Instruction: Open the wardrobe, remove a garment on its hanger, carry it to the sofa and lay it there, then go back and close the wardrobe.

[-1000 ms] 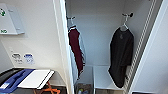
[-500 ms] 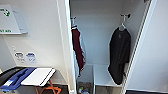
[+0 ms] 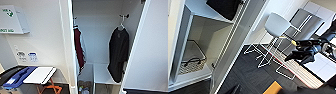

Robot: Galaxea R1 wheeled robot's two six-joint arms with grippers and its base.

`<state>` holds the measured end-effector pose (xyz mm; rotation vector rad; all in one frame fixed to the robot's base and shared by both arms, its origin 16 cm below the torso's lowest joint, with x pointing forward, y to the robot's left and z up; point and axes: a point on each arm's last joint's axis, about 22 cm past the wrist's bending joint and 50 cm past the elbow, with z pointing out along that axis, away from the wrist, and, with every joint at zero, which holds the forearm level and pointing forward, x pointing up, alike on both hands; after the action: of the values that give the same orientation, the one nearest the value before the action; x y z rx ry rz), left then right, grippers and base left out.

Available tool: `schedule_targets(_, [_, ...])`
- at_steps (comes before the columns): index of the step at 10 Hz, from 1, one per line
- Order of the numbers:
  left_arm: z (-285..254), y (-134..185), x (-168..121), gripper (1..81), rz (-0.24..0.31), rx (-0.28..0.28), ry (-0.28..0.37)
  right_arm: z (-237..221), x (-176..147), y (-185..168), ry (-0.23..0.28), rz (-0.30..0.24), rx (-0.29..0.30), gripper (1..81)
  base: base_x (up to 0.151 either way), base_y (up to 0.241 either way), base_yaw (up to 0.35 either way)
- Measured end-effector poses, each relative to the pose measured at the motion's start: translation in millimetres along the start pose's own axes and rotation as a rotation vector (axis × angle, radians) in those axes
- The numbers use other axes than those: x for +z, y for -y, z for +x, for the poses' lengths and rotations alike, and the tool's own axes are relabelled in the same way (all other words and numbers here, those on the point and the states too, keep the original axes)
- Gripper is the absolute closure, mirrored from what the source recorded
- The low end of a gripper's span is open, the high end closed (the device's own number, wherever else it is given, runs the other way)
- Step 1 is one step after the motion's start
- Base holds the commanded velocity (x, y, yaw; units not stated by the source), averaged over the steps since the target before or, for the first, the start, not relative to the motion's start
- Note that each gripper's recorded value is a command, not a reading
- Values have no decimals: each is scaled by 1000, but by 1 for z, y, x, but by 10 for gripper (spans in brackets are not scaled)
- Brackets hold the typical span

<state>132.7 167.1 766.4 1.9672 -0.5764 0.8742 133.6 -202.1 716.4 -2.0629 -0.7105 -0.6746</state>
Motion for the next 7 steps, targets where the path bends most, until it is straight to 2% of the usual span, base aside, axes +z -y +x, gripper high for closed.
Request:
schedule_targets(4, [-27, 15, 5, 10, 32, -25, 34, -47, 22, -42, 63, -83, 44, 10, 0, 0, 0])
schedule_targets(5, [-40, 25, 7, 10, 53, -49, 52, -60, 32, -54, 80, -109, 67, 10, 0, 0, 0])
schedule_targets(7, [-79, 59, 6, 10, 128, -96, 109, -94, 43, -88, 131, -188, 109, 10, 0, 0, 0])
